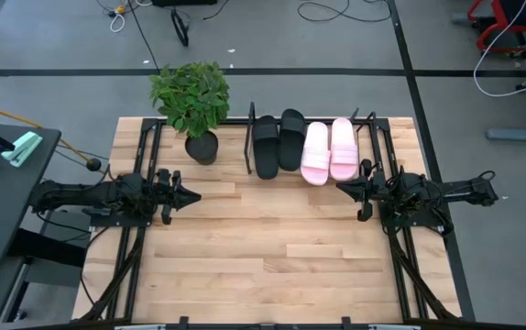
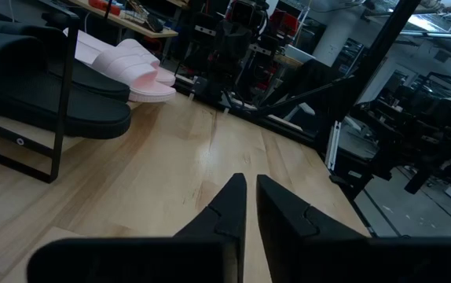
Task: Pick and place slides into the shelf
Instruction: Return to Home Position
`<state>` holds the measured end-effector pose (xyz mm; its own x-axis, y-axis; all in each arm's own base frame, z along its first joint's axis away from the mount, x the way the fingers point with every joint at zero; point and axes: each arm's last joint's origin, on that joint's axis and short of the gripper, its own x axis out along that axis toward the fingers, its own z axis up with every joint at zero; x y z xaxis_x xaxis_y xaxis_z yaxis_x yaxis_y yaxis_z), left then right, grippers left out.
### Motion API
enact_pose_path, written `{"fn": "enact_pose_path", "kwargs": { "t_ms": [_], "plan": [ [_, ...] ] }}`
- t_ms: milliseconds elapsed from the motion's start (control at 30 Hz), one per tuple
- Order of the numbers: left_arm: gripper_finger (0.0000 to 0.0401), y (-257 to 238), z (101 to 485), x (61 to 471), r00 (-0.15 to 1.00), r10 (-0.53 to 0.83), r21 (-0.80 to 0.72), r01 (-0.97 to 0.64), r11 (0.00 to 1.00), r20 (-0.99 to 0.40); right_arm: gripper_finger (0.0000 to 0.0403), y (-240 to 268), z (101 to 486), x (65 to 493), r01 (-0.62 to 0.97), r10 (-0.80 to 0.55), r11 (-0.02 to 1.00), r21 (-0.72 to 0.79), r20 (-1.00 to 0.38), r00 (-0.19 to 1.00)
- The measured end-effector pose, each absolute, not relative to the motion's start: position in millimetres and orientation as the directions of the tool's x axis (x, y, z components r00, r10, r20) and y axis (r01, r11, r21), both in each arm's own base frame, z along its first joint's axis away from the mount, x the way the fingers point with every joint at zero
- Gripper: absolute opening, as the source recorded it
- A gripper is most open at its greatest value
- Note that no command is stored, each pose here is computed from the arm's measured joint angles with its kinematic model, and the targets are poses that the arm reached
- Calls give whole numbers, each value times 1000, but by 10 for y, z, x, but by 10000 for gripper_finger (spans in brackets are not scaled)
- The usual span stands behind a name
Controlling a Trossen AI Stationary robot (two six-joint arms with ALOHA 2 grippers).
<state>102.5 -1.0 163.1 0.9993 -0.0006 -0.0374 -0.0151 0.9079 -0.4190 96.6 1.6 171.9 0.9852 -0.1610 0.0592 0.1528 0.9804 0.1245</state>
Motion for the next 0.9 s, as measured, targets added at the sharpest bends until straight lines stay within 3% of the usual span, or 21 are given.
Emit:
{"fn": "enact_pose_path", "kwargs": {
  "t_ms": [333,900],
  "plan": [
    [23,-11,1631,1025,999,-1,-419,-15,908,-37,14,16,1719,966,152,-161,981,124,59,985],
    [38,-11,1631,1025,999,-1,-419,-15,908,-37,14,16,1719,966,152,-161,980,124,59,985]
  ]
}}
